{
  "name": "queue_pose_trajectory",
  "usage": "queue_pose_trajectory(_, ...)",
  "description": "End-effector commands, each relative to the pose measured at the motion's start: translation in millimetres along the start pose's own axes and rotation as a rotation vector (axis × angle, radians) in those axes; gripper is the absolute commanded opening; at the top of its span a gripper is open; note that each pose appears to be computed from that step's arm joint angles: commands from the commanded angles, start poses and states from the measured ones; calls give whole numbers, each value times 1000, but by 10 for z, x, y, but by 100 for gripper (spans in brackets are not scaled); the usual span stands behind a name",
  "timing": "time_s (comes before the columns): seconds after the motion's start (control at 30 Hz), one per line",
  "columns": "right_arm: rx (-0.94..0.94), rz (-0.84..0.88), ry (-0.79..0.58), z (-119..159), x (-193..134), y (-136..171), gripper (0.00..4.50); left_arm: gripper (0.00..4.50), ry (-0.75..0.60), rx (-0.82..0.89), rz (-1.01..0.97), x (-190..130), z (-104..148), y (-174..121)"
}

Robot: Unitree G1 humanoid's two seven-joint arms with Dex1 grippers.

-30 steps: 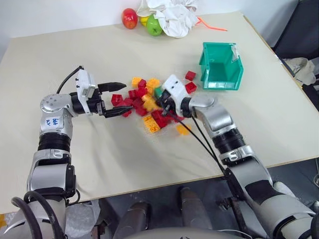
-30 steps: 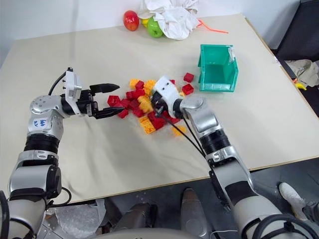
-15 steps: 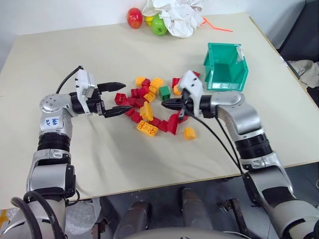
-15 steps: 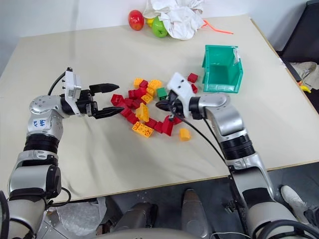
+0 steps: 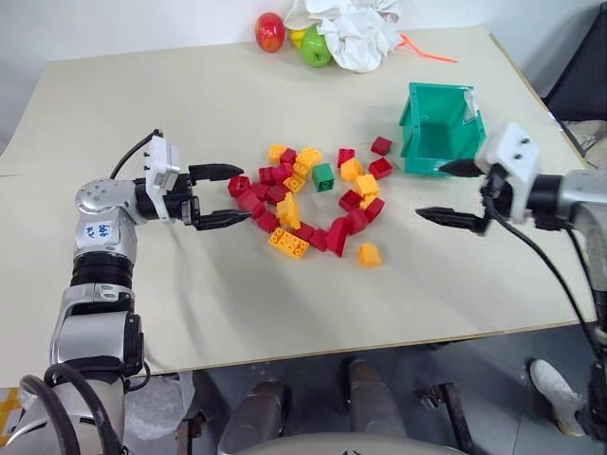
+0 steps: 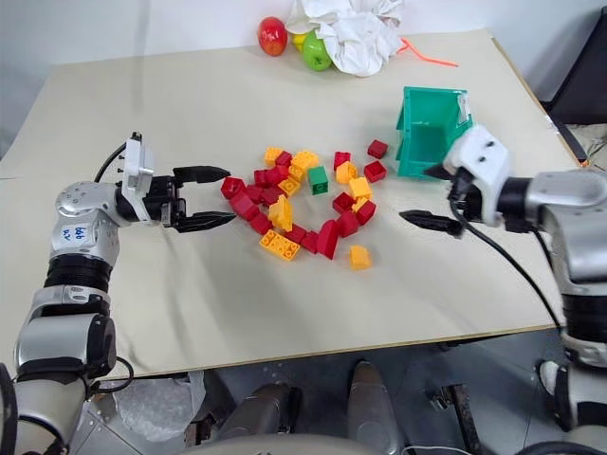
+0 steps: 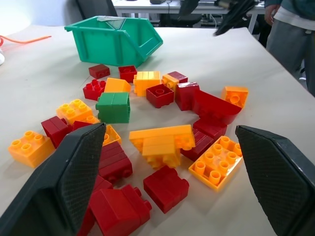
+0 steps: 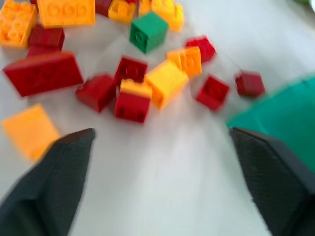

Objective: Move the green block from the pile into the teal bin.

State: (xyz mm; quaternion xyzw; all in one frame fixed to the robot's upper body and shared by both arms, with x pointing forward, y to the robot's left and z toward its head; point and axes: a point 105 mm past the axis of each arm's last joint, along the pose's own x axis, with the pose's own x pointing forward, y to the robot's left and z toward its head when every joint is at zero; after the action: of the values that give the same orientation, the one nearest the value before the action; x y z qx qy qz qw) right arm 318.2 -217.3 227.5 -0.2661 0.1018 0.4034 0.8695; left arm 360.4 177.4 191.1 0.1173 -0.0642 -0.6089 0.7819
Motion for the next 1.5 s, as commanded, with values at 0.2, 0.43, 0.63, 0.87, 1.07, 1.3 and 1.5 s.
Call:
queue_pose_trajectory(0.2,47,-2,-64,215,-447,214,448,450,-17,30,13,-75,95,26)
queue_pose_trajectory(0.43,83,-26,-75,245,-358,298,448,450,-20,35,20,-65,107,46)
queue_pose_trajectory(0.63,166,-131,-152,441,810,228,448,450,-38,48,16,1,112,36)
queue_pose_trajectory(0.87,276,-248,-157,542,1559,108,448,450,-48,68,25,35,147,56)
queue_pose_trajectory(1.07,328,-243,-170,611,2010,197,448,450,-45,84,39,19,191,85)
queue_pose_trajectory(1.3,348,-247,-153,575,2225,233,448,450,-41,95,50,6,212,106)
queue_pose_trajectory(1.5,347,-240,-127,512,2358,313,448,450,-39,99,51,11,215,110)
